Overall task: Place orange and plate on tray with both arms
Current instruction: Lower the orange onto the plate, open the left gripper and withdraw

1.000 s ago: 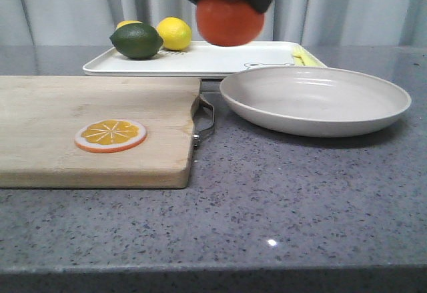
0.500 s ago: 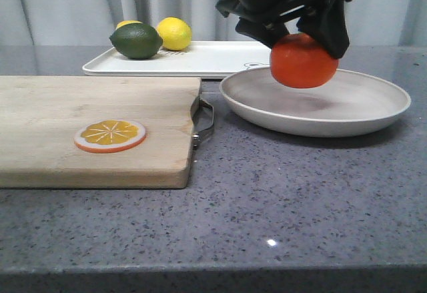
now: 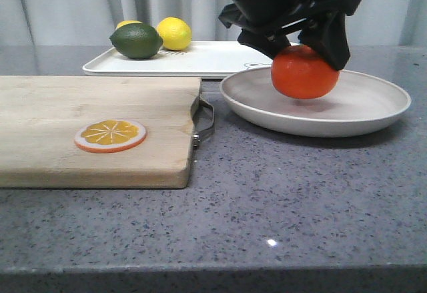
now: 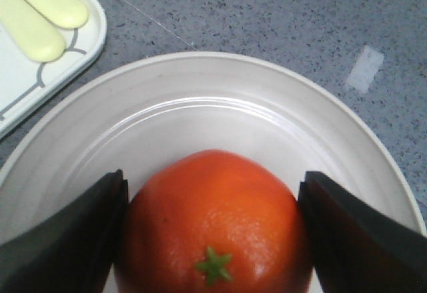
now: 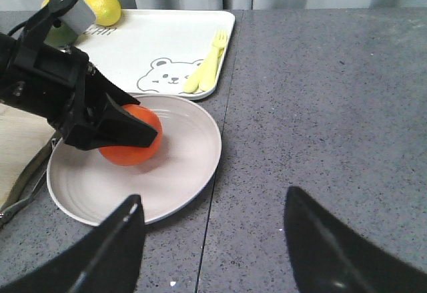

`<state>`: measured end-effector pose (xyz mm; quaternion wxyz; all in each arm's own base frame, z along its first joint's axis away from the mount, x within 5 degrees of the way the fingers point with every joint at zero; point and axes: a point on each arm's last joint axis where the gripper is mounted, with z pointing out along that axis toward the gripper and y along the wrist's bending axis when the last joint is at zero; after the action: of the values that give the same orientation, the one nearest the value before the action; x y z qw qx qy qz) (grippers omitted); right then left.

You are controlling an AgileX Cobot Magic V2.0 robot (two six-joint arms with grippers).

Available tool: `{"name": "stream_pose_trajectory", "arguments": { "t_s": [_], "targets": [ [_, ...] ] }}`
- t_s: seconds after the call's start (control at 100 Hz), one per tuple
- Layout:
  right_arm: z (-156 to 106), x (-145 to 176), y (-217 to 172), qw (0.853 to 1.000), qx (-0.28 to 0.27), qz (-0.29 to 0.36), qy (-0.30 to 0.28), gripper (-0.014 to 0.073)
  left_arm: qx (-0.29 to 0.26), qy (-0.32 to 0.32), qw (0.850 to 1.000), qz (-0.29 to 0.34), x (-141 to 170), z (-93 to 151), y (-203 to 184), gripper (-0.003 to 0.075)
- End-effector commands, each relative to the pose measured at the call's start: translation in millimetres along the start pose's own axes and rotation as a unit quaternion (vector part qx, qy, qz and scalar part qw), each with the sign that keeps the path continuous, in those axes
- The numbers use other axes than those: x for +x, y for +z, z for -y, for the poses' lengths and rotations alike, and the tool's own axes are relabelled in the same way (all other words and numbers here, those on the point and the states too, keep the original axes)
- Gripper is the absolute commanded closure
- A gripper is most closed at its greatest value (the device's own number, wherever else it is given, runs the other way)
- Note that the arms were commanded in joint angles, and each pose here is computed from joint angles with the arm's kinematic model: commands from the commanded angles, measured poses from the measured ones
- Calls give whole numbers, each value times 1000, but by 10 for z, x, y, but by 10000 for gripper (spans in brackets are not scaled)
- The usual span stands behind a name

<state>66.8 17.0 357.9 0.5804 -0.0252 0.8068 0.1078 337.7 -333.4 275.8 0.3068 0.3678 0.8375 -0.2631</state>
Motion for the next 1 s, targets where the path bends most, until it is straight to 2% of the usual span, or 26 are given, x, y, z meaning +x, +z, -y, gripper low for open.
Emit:
{"name": "stream_pose_trajectory", "arguments": {
  "t_s": [0.0, 0.22, 0.48, 0.62, 0.84, 0.99],
  "targets": [
    [-4, -174, -27, 999, 5, 53, -4, 127, 6, -3, 998, 57, -225, 109, -247, 405],
    [-4, -174, -27, 999, 5, 53, -4, 127, 7, -1, 999, 54, -216, 116, -234, 388],
    [-4, -174, -27, 999, 5, 53, -4, 127, 4, 9, 999, 47, -203, 122, -230, 185],
    [-4, -174, -27, 999, 5, 53, -4, 127, 4, 23, 999, 45, -200, 123, -229, 113],
    [-4, -172, -27, 999, 5, 52, -4, 127, 8, 27, 998, 60, -300, 172, -363, 92],
    [-4, -172, -27, 999, 5, 52, -4, 127, 7, 32, 995, 89, -425, 224, -662, 92]
  ]
}}
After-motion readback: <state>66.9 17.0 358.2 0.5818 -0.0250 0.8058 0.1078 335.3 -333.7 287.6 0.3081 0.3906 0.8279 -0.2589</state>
